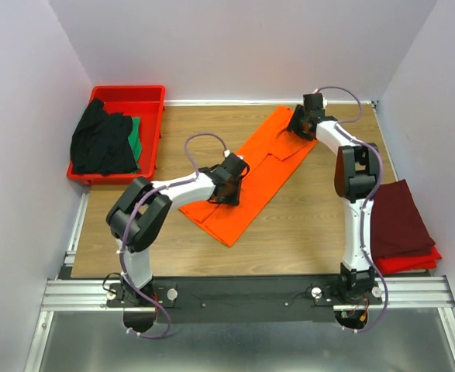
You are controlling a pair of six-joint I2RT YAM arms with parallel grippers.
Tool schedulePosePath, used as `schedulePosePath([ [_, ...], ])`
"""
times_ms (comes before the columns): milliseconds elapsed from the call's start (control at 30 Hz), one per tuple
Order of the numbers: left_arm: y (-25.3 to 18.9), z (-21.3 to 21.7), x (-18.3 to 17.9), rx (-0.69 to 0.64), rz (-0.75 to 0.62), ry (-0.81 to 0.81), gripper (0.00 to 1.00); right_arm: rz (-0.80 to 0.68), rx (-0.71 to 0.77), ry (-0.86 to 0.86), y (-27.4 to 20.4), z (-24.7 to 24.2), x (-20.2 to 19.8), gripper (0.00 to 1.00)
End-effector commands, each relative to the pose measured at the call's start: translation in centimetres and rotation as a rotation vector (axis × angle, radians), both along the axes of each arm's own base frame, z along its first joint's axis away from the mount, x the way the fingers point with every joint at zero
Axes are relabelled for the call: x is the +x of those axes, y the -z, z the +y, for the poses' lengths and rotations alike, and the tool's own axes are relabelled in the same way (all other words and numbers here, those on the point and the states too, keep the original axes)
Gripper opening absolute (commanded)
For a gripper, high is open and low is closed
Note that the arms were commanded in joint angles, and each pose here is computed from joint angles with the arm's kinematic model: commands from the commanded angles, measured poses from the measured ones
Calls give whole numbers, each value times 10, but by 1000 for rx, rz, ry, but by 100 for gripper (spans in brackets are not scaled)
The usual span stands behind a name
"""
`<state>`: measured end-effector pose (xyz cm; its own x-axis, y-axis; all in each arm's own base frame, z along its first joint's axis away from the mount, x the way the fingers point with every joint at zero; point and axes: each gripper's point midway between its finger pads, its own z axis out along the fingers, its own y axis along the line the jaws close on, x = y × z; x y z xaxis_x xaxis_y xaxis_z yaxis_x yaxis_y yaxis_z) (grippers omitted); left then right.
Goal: Fold and stack the t-shirts
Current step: Fold the tshirt
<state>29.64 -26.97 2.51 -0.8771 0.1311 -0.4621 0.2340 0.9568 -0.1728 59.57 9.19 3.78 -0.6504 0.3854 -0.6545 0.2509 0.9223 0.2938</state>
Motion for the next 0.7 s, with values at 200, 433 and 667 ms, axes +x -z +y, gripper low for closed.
schedulePosePath([
  [200, 4, -94, 15, -229, 96, 102, 39, -139, 6, -196, 1, 28, 73, 78],
  [433, 2, -149, 16, -361, 143, 189, 40, -181, 48, -221, -12, 38, 83, 85],
  [667, 10, -148, -18, -324, 178, 226, 39, -212, 24, -225, -44, 35, 77, 89],
])
